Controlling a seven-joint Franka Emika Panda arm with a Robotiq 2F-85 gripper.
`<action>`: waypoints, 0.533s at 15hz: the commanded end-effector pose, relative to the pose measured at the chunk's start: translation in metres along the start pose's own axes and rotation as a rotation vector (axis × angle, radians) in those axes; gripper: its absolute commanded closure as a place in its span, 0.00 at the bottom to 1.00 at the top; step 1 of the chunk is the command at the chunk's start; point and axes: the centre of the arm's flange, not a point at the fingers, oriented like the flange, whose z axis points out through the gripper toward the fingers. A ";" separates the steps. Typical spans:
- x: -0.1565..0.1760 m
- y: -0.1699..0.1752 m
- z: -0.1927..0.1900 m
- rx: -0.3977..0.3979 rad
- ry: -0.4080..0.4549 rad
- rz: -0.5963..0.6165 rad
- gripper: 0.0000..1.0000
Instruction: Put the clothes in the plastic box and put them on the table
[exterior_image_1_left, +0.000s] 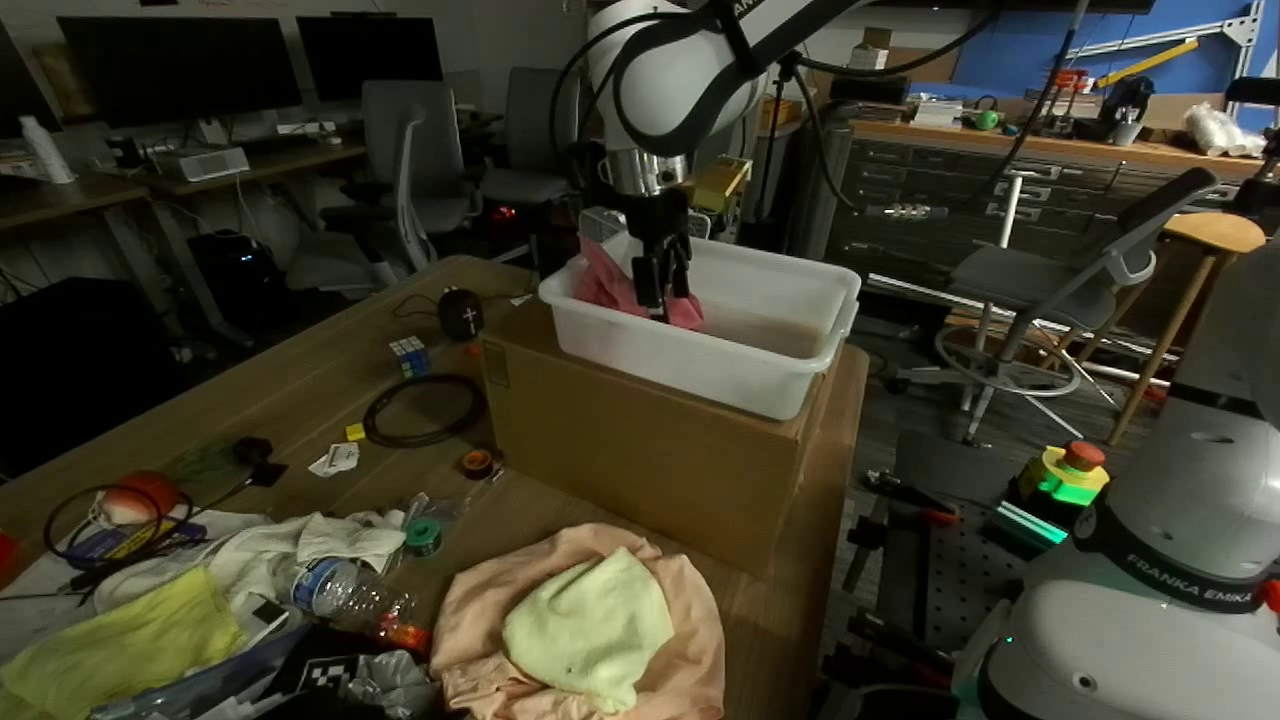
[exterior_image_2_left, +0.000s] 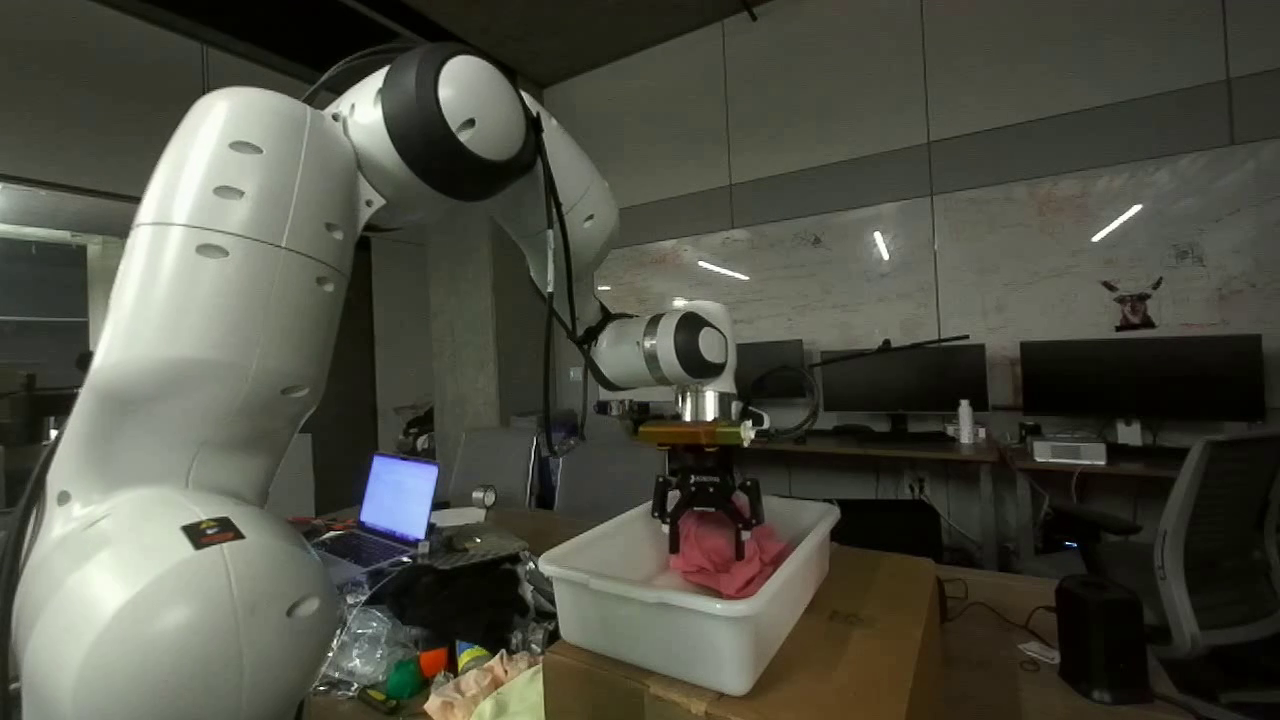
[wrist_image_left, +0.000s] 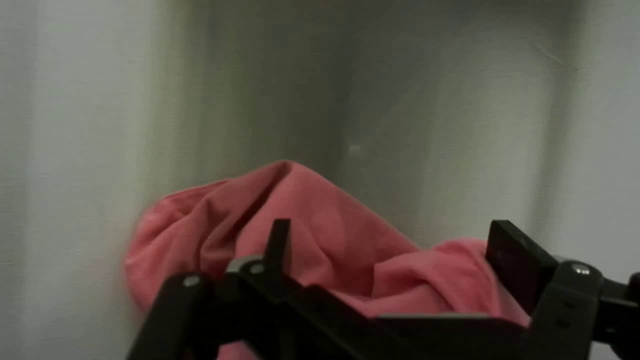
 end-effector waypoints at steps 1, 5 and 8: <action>0.005 0.007 0.006 0.003 0.047 -0.055 0.00; 0.007 0.005 0.016 -0.029 0.128 -0.108 0.00; 0.008 0.002 0.026 -0.055 0.162 -0.138 0.00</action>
